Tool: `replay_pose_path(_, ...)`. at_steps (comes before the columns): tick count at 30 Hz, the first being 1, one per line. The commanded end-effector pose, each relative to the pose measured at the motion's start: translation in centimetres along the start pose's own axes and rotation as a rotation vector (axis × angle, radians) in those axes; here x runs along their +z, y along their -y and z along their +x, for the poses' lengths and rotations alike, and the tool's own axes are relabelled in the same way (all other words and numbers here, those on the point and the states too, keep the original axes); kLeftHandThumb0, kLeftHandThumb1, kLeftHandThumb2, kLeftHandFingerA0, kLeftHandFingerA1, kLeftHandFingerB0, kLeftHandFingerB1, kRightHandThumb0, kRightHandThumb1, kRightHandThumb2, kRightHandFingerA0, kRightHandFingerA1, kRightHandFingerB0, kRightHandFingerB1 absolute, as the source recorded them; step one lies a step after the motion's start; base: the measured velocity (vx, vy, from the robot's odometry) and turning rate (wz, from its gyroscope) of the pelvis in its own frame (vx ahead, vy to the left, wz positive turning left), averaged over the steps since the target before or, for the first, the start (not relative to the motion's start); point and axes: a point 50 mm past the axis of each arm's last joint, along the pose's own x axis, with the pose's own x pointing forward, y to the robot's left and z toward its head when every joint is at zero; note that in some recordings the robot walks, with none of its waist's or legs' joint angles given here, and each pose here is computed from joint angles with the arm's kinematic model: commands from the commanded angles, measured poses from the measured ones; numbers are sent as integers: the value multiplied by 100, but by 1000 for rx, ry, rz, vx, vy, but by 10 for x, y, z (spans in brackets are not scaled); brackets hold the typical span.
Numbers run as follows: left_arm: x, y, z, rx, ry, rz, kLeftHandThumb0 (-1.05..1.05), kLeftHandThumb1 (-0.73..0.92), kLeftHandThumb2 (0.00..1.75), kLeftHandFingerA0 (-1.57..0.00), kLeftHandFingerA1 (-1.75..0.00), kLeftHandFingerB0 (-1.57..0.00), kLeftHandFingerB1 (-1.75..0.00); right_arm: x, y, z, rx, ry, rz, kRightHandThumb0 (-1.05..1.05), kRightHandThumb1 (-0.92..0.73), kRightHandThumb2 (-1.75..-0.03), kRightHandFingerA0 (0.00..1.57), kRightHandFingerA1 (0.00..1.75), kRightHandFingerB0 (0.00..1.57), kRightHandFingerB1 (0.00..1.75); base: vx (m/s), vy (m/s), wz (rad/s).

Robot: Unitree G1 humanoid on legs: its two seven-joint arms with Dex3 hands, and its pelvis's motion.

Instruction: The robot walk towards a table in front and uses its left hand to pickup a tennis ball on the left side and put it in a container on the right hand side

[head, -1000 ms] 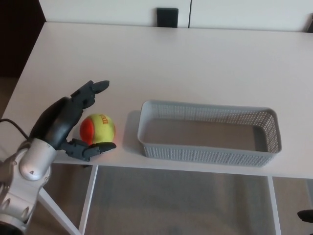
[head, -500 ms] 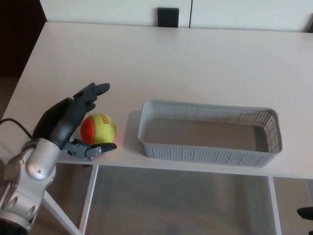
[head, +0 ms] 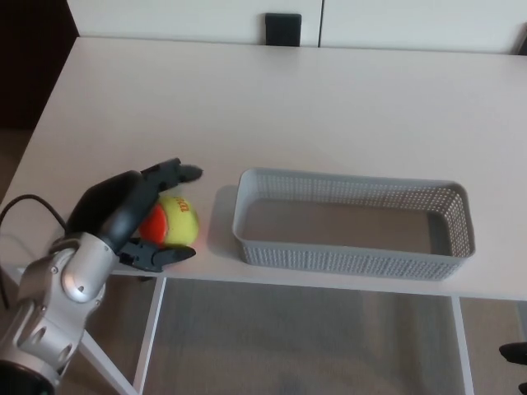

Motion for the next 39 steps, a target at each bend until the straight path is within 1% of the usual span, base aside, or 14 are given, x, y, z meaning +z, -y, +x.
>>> replay_pose_path(1,-6,2,-2,-32,-87,45,-9,73,68,-99,-118,-88,-74,3,10,1,-12,-14,-30,-9,-49,-89,33,60,28,55,0,0,0)
replay_pose_path(2,-6,2,-2,-17,-84,35,-9,73,68,-99,-118,-88,-74,3,11,2,-13,-15,-36,-9,-49,-89,33,60,28,55,0,0,0)
replay_pose_path(3,-5,3,-3,4,-74,16,-7,73,72,-92,-124,-84,-85,4,11,2,-14,-15,-43,-8,-49,-89,32,59,28,55,0,0,0)
replay_pose_path(12,1,-1,-4,46,-31,-32,-7,72,70,-88,-134,-84,-86,4,11,4,-15,-24,-41,-9,-49,-88,31,58,28,54,0,0,0)
replay_pose_path(23,41,-32,-10,204,157,-122,-9,76,68,-100,-132,-88,-88,10,15,7,-13,-7,-61,-10,-49,-89,34,61,27,54,0,0,0)
replay_pose_path(24,46,-37,-11,227,188,-127,-8,77,70,-102,-132,-87,-87,10,15,6,-13,-5,-62,-14,-67,-60,39,54,37,46,0,0,0)
replay_pose_path(25,54,-43,-13,258,232,-133,-8,77,70,-102,-132,-87,-87,10,16,6,-11,-3,-64,-14,-67,-60,39,54,37,46,0,0,0)
replay_pose_path(26,58,-45,-13,267,243,-134,-10,79,70,-96,-142,-86,-87,10,16,6,-12,-6,-58,-10,-50,-90,31,59,27,54,0,0,0)
replay_pose_path(27,63,-49,-14,281,261,-135,-10,79,70,-96,-142,-86,-87,9,17,6,-13,-9,-50,-10,-50,-90,31,59,27,54,0,0,0)
replay_pose_path(28,70,-53,-15,300,291,-137,-10,80,71,-85,-159,-83,-91,8,17,4,-12,-7,-56,-13,-68,-59,37,53,37,46,0,0,0)
replay_pose_path(29,73,-55,-16,308,304,-138,-10,80,71,-85,-159,-83,-91,8,17,4,-11,-5,-59,-13,-68,-59,37,53,37,46,0,0,0)
replay_pose_path(30,85,-61,-18,316,356,-151,-10,81,69,-83,-167,-81,-92,9,17,4,-11,-8,-69,-11,-50,-90,33,60,27,54,0,0,0)
replay_pose_path(36,105,-62,-20,301,412,-131,-9,77,72,-86,-155,-81,-91,5,15,4,-7,-19,-61,-11,-49,-88,34,60,28,54,0,0,0)
replay_pose_path(39,115,-50,-19,251,409,-142,-7,80,67,-79,-160,-83,-83,0,14,0,0,-29,-68,-10,-50,-89,32,60,27,54,0,0,0)
